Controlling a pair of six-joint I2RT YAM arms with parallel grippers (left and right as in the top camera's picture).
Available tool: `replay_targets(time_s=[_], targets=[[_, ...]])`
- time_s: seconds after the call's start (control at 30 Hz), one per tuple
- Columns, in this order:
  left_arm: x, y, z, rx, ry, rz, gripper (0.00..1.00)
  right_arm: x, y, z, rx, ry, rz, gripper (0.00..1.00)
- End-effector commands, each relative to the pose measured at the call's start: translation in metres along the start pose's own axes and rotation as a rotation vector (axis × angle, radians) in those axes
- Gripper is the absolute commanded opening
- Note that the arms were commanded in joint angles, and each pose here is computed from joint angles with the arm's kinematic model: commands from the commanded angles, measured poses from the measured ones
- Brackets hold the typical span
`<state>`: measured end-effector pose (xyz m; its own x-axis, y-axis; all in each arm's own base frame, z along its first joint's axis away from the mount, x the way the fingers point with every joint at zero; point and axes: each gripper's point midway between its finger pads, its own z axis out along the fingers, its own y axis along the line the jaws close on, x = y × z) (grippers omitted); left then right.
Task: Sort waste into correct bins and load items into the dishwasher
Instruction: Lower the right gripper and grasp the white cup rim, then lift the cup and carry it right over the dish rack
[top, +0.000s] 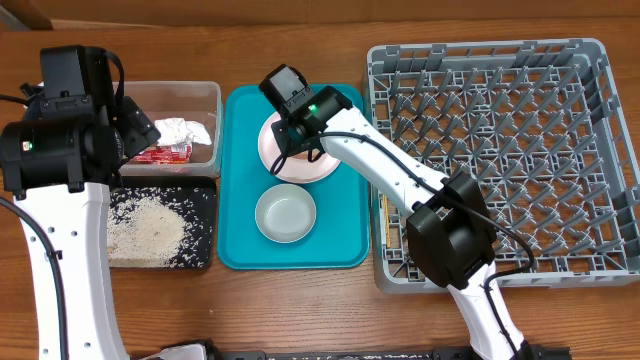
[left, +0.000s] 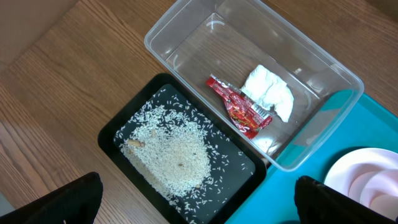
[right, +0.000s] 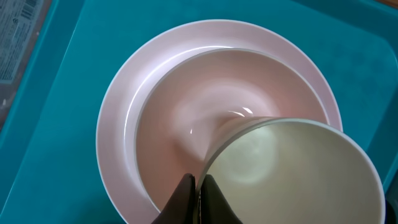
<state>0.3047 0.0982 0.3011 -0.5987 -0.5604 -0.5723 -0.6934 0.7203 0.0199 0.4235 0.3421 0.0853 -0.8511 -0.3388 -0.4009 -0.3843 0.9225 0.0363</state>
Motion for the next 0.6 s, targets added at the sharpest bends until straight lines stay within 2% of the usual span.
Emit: replay_targets(time_s=[0.0,0.2,0.47,0.57], targets=[[-0.004,0.000,-0.005,0.009,-0.015,0.000,1.00,-0.006,0.002,-0.001,0.001,-0.016,-0.003,0.04],[-0.004,0.000,-0.005,0.009,-0.015,-0.001,1.00,-0.022,0.007,-0.015,-0.024,-0.067,-0.002,0.04],[-0.004,0.000,-0.005,0.009,-0.015,0.000,1.00,-0.068,0.010,-0.126,-0.101,-0.254,-0.023,0.04],[-0.004,0.001,-0.005,0.008,-0.015,-0.001,1.00,-0.080,0.004,-0.171,-0.197,-0.312,-0.011,0.04]])
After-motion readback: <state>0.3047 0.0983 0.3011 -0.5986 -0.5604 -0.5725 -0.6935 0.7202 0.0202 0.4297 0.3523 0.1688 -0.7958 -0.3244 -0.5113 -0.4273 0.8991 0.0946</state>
